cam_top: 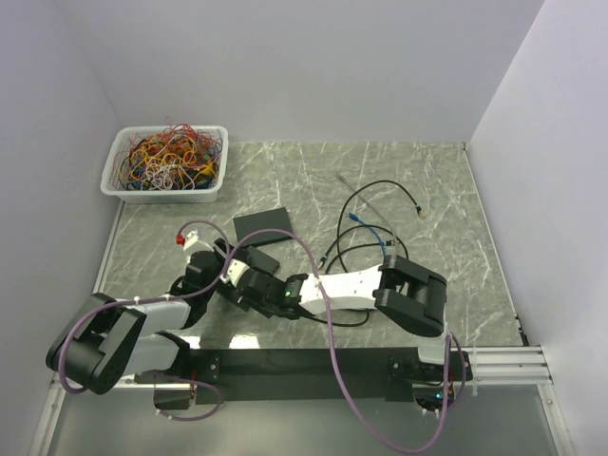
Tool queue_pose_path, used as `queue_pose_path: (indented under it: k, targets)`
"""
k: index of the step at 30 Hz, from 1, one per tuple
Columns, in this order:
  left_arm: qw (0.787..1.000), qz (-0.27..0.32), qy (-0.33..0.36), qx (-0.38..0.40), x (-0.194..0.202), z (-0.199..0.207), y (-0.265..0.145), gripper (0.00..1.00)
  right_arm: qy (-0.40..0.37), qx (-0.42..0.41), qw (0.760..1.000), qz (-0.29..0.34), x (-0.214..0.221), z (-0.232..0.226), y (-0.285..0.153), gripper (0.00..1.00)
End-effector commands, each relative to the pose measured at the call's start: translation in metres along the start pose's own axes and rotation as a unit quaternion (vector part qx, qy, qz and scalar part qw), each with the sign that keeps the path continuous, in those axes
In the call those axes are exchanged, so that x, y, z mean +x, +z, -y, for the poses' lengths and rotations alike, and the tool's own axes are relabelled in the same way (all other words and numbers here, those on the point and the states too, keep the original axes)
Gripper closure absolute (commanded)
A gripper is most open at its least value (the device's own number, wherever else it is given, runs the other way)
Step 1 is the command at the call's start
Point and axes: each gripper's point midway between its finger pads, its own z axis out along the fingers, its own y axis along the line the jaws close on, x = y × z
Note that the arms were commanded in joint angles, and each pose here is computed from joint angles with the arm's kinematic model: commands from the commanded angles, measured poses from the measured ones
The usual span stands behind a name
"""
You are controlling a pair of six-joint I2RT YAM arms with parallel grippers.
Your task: Insert the plug into the switch port
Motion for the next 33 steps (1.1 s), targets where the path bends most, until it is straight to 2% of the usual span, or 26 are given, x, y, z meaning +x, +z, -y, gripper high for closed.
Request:
queue_pose_path:
  k: [1, 9, 14, 16, 17, 19, 22, 25, 26, 29, 33]
  targets:
    - [0.974, -0.226, 0.004, -0.023, 0.107, -0.027, -0.042, 0.3, 0.078, 0.001, 0.936, 0.343, -0.228, 0.012, -0.06, 1.0]
    - [0.971, -0.236, 0.018, -0.031, 0.117, -0.028, -0.045, 0.31, 0.081, 0.001, 0.935, 0.346, -0.242, 0.01, -0.051, 1.0]
    - [0.972, -0.23, 0.016, -0.044, 0.116, -0.033, -0.045, 0.31, 0.078, 0.007, 0.938, 0.336, -0.237, 0.012, -0.051, 1.0]
    - [0.973, -0.226, 0.013, -0.051, 0.114, -0.034, -0.046, 0.3, 0.074, 0.009, 0.944, 0.321, -0.219, 0.011, -0.044, 0.94]
    - [0.973, -0.223, 0.01, -0.051, 0.112, -0.033, -0.045, 0.3, 0.075, 0.011, 0.945, 0.32, -0.215, 0.014, -0.047, 0.87]
    - [0.972, -0.226, 0.006, -0.058, 0.112, -0.033, -0.048, 0.3, 0.073, 0.016, 0.952, 0.298, -0.191, 0.015, -0.039, 0.81]
    - [0.978, -0.199, 0.0, -0.061, 0.098, -0.026, -0.043, 0.29, 0.08, 0.022, 0.957, 0.276, -0.163, 0.018, -0.035, 0.75]
    - [0.981, -0.181, -0.001, -0.073, 0.088, -0.024, -0.043, 0.28, 0.091, 0.027, 0.96, 0.262, -0.141, 0.021, -0.036, 0.65]
    - [0.981, -0.178, 0.001, -0.079, 0.085, -0.022, -0.043, 0.28, 0.094, 0.027, 0.959, 0.265, -0.14, 0.023, -0.043, 0.59]
    - [0.986, -0.151, 0.002, -0.072, 0.069, -0.01, -0.039, 0.26, 0.105, 0.034, 0.959, 0.262, -0.125, 0.029, -0.052, 0.5]
    - [0.988, -0.123, 0.016, -0.09, 0.05, -0.005, -0.037, 0.23, 0.111, 0.041, 0.959, 0.259, -0.107, 0.036, -0.067, 0.43]
